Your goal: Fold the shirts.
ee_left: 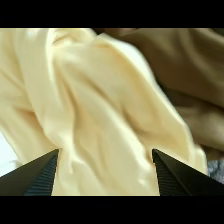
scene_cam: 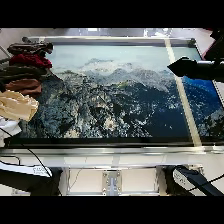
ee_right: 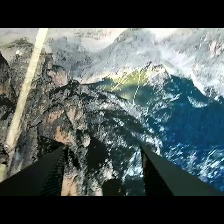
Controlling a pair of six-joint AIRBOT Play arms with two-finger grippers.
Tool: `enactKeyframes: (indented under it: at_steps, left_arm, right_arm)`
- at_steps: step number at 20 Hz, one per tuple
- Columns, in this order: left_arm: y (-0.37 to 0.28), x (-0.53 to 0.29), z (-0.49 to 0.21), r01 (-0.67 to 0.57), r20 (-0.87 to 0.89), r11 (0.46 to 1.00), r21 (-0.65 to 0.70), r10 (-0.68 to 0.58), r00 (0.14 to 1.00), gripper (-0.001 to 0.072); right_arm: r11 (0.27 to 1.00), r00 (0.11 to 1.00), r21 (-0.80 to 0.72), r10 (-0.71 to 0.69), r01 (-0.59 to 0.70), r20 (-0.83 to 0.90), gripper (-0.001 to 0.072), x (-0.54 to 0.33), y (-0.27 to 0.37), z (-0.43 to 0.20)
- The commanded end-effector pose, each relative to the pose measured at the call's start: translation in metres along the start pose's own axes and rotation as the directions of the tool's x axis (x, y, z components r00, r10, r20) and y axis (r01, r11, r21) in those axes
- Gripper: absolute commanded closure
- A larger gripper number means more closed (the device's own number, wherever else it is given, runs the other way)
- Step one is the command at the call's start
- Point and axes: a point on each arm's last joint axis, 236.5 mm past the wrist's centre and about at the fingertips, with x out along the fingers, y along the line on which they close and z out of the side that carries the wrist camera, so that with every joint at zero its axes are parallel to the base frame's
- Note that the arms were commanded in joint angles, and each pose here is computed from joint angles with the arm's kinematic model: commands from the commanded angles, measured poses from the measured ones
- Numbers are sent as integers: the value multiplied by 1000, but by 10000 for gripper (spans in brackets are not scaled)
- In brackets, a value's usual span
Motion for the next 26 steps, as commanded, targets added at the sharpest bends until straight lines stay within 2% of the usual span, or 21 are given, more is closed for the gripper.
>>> enactKeyframes:
  at_steps: [1,3,7,8,9,10,11,15,18,20,22,26]
  left_arm:
    - [19,56,-16,149,-70,939,-311,-179,981,0]
    - [13,69,-10,215,-35,929,-300,-236,971,0]
    - [10,86,-4,220,5,931,-292,-229,973,6]
    - [7,87,-5,222,1,931,-289,-231,973,45]
    - [6,85,-4,224,2,931,-287,-233,972,207]
    - [2,82,-4,231,2,930,-285,-240,971,499]
    - [1,78,-3,236,3,930,-281,-245,969,684]
    - [-14,31,-6,275,-40,937,-217,-290,956,692]
    - [-50,-45,-15,381,-85,920,-96,-389,917,692]
    - [-103,-116,-30,541,-118,841,22,-535,837,692]
    - [-160,-190,-50,671,-138,729,135,-657,742,692]
    - [-255,-307,-136,796,-288,481,367,-755,589,692]
  right_arm:
    - [995,998,96,43,-39,-48,183,10,4,-9]
    - [990,996,129,71,-64,-54,183,16,7,-9]
    - [980,992,172,111,-99,-59,184,26,10,-8]
    - [978,991,179,121,-109,-55,184,27,11,-7]
    - [976,991,183,124,-114,-46,184,28,12,-5]
    - [977,992,183,120,-113,-29,184,28,11,-1]
    - [977,993,183,116,-111,-13,185,28,10,3]
    - [976,993,182,118,-117,6,189,27,11,8]
    - [979,990,143,139,-142,30,189,14,24,21]
    - [985,987,67,154,-157,54,190,-4,38,36]
    - [986,981,-21,168,-167,94,190,-29,56,54]
    - [975,971,-182,158,-125,182,189,-87,88,86]
